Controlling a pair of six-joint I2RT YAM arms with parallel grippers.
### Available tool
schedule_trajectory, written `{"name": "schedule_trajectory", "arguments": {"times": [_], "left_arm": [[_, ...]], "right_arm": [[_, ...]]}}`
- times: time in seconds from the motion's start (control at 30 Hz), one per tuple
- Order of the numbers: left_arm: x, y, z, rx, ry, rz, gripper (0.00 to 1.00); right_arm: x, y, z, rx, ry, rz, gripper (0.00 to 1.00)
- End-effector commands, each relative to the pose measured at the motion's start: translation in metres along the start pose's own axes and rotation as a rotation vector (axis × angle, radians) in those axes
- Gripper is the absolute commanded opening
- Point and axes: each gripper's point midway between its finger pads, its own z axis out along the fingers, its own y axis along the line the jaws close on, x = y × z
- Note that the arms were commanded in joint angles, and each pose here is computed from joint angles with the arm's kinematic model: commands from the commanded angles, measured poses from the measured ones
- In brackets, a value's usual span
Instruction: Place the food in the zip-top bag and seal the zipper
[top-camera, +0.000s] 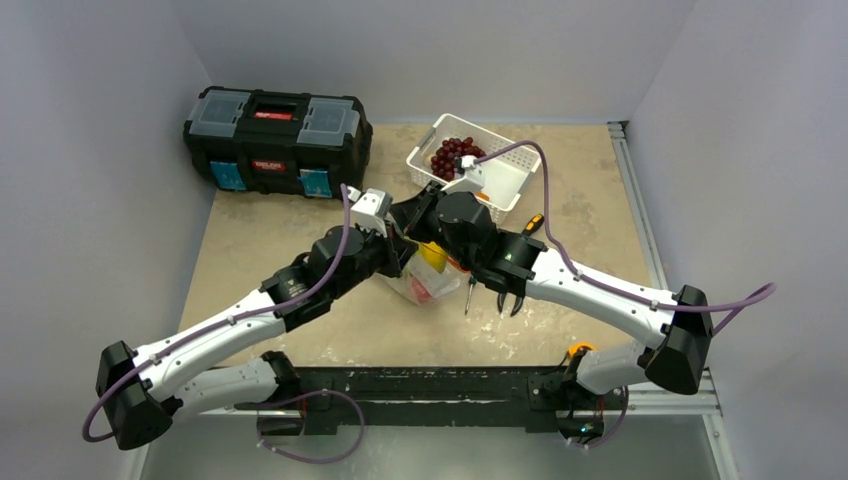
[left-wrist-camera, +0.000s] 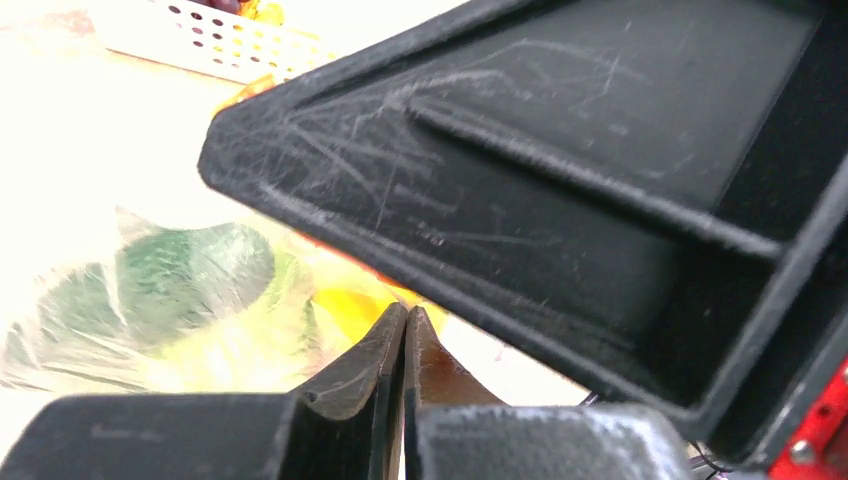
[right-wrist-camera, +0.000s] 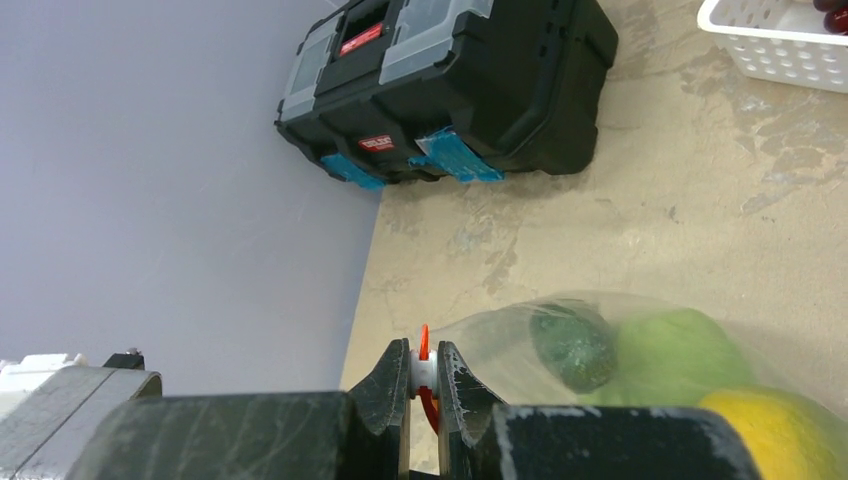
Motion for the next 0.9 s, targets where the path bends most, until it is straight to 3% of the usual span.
{"name": "schedule_trajectory", "arguments": {"times": [0.0, 0.07, 0.27, 0.33, 0.5, 0.6, 0.77, 0.83, 0.87], "left_arm": [[-0.014, -0.011, -0.005, 0.070, -0.071, -0.001, 0.01], [-0.011, -0.015, -0.010, 0.102, -0.063, -0.014, 0.22], [-0.023, -0.022, -0.025, 0.196, -0.195, -0.030, 0.87], [-0.028, -0.019, -0.023, 0.174, -0.217, -0.041, 0.96], [-0.037, 0.000, -0.004, 0.025, -0.246, -0.120, 0.96], [-0.037, 0.000, 0.003, 0.013, -0.253, -0.112, 0.77], [-0.035, 0.019, 0.007, -0.089, -0.275, -0.152, 0.56], [-0.040, 0.018, 0.007, -0.080, -0.302, -0.163, 0.59], [-0.042, 0.015, 0.008, -0.064, -0.309, -0.168, 0.67]], "right_arm": [[-0.013, 0.028, -0.008, -0.093, -0.022, 0.095, 0.00], [-0.012, 0.030, -0.008, -0.101, -0.013, 0.107, 0.00], [-0.016, 0.037, -0.011, -0.128, -0.018, 0.143, 0.00], [-0.016, 0.039, -0.011, -0.129, -0.015, 0.159, 0.00], [-0.017, 0.041, -0.009, -0.129, -0.021, 0.196, 0.00], [-0.018, 0.042, -0.010, -0.128, -0.021, 0.209, 0.00], [-0.022, 0.043, -0.012, -0.117, -0.037, 0.227, 0.00], [-0.020, 0.040, -0.011, -0.106, -0.040, 0.242, 0.00], [-0.019, 0.039, -0.010, -0.102, -0.039, 0.245, 0.00]]}}
